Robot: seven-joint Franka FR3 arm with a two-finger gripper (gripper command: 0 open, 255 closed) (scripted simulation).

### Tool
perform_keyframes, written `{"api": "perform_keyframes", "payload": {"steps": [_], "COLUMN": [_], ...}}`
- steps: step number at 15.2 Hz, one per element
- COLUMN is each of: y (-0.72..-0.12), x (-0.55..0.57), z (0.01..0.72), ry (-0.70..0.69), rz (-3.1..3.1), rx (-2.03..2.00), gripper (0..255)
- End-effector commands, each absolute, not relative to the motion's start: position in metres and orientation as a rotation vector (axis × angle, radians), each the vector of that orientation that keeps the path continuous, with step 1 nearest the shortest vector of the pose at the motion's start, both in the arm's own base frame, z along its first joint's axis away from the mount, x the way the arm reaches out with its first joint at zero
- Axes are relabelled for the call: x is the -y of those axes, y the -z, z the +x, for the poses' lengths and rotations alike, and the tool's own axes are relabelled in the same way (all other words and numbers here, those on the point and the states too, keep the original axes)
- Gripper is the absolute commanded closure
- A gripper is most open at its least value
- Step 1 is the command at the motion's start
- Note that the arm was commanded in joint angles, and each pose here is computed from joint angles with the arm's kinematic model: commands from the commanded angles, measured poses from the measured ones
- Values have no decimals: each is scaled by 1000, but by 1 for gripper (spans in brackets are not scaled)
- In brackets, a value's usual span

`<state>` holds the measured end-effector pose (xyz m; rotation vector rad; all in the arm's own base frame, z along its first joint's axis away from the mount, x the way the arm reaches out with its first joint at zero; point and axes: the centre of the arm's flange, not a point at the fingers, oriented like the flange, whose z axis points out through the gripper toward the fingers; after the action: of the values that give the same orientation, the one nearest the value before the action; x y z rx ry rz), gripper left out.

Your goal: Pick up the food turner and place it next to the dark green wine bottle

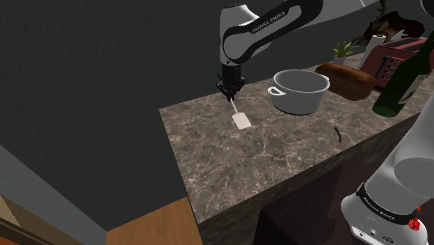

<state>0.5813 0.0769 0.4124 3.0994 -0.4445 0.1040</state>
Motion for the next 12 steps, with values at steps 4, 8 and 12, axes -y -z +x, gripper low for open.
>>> {"api": "perform_keyframes", "payload": {"steps": [4, 8, 12], "y": [-439, -460, -481], "x": [-77, -77, -77], "z": [581, 581, 581], "ry": [-103, -103, -103], "rz": [3099, 3099, 3099], "rx": [444, 444, 444], "gripper": [255, 255, 255]}}
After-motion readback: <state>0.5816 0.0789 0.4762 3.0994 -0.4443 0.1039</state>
